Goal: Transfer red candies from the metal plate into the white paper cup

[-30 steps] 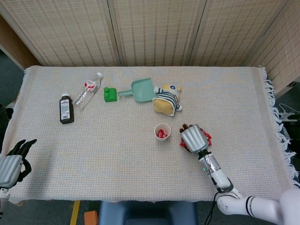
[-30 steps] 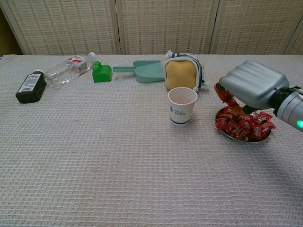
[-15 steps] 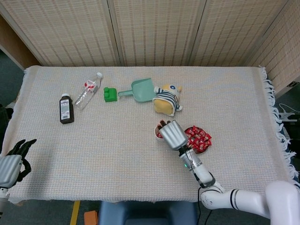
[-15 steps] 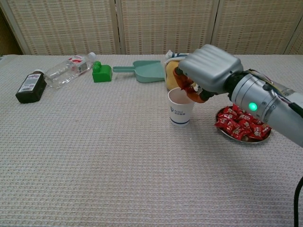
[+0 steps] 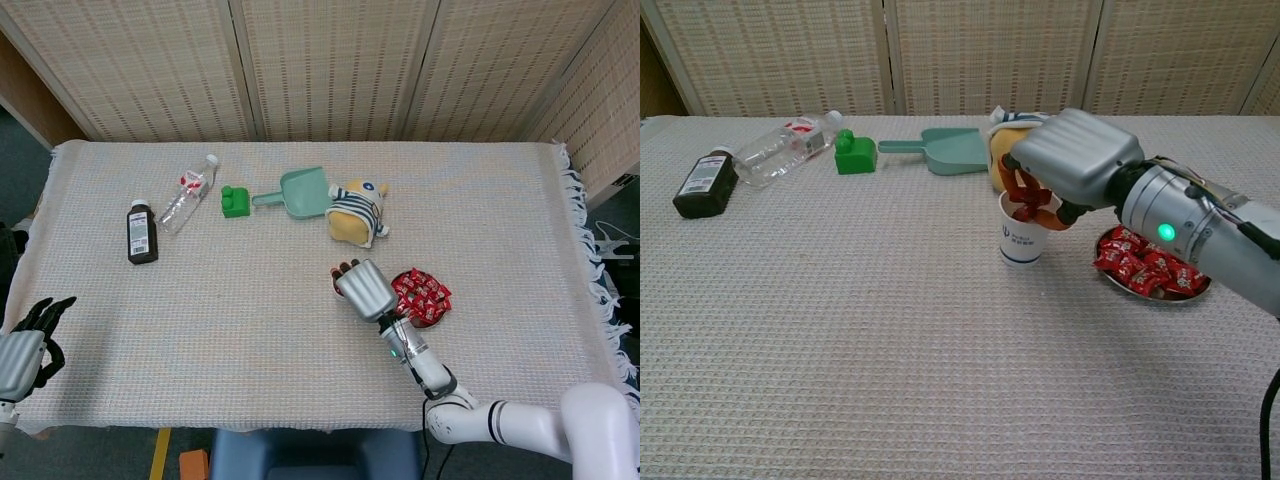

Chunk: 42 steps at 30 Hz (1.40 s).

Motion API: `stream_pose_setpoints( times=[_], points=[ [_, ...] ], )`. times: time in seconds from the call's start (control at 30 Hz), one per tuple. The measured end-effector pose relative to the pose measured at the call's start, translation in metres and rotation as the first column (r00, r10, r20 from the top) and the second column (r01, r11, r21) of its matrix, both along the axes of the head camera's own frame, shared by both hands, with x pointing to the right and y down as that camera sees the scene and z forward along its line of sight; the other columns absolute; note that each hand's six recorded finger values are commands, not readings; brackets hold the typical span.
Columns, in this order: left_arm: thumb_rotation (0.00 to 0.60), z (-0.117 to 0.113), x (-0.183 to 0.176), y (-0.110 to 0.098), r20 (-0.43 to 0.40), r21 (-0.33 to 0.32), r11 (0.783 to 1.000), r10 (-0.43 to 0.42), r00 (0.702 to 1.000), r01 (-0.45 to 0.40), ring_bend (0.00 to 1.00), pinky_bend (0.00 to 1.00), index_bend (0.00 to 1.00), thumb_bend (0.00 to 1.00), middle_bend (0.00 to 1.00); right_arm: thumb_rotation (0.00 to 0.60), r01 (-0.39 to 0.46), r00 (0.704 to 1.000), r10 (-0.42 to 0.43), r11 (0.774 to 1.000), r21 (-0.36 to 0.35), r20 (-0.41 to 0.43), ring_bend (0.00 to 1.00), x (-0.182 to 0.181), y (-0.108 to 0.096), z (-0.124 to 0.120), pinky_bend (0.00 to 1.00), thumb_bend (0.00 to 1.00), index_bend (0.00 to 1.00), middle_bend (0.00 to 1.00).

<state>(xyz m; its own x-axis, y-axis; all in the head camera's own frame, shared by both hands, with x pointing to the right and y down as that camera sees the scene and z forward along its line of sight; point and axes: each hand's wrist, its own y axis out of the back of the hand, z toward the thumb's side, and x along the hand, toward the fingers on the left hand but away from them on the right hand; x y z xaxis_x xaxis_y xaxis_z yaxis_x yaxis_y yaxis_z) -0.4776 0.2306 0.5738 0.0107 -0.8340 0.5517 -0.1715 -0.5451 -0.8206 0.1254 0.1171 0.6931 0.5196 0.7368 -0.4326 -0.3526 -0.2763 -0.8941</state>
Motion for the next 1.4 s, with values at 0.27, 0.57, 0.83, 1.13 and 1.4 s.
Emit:
stream_pose_setpoints(
  times=[0.27, 0.57, 0.83, 1.13, 1.4],
  points=[
    [0.6, 0.0, 0.0, 0.0, 0.0, 0.002, 1.0, 0.0, 1.0, 0.0, 0.05, 0.25, 0.08, 1.0, 0.13, 0.6, -0.013, 1.0, 0.013, 1.0, 0.012, 0.008, 0.51, 0.003, -0.004, -0.004, 0.79, 0.26, 0.29, 0.4],
    [0.6, 0.0, 0.0, 0.001, 0.005, 0.001, 1.0, 0.004, 1.0, -0.004, 0.05, 0.25, 0.08, 1.0, 0.13, 0.6, -0.077, 0.996, 0.077, 0.997, 0.002, -0.033, 0.31, 0.051, -0.005, -0.011, 0.69, 0.2, 0.16, 0.27],
    [0.6, 0.004, 0.005, 0.002, 0.013, -0.011, 1.0, 0.021, 1.0, -0.021, 0.05, 0.25, 0.09, 1.0, 0.13, 0.6, -0.126, 0.972, 0.097, 0.984, -0.127, -0.213, 0.19, 0.119, 0.02, 0.005, 0.59, 0.15, 0.07, 0.2],
    [0.6, 0.006, 0.006, 0.002, 0.016, -0.018, 1.0, 0.021, 1.0, -0.021, 0.05, 0.25, 0.08, 1.0, 0.13, 0.6, -0.152, 0.953, 0.098, 0.973, -0.173, -0.288, 0.19, 0.143, 0.034, 0.014, 0.58, 0.15, 0.07, 0.2],
    [0.6, 0.006, 0.006, 0.002, 0.012, -0.018, 1.0, 0.021, 1.0, -0.02, 0.05, 0.25, 0.08, 1.0, 0.13, 0.6, -0.161, 0.941, 0.091, 0.968, -0.195, -0.326, 0.19, 0.144, 0.038, 0.027, 0.58, 0.15, 0.07, 0.2]
  ],
)
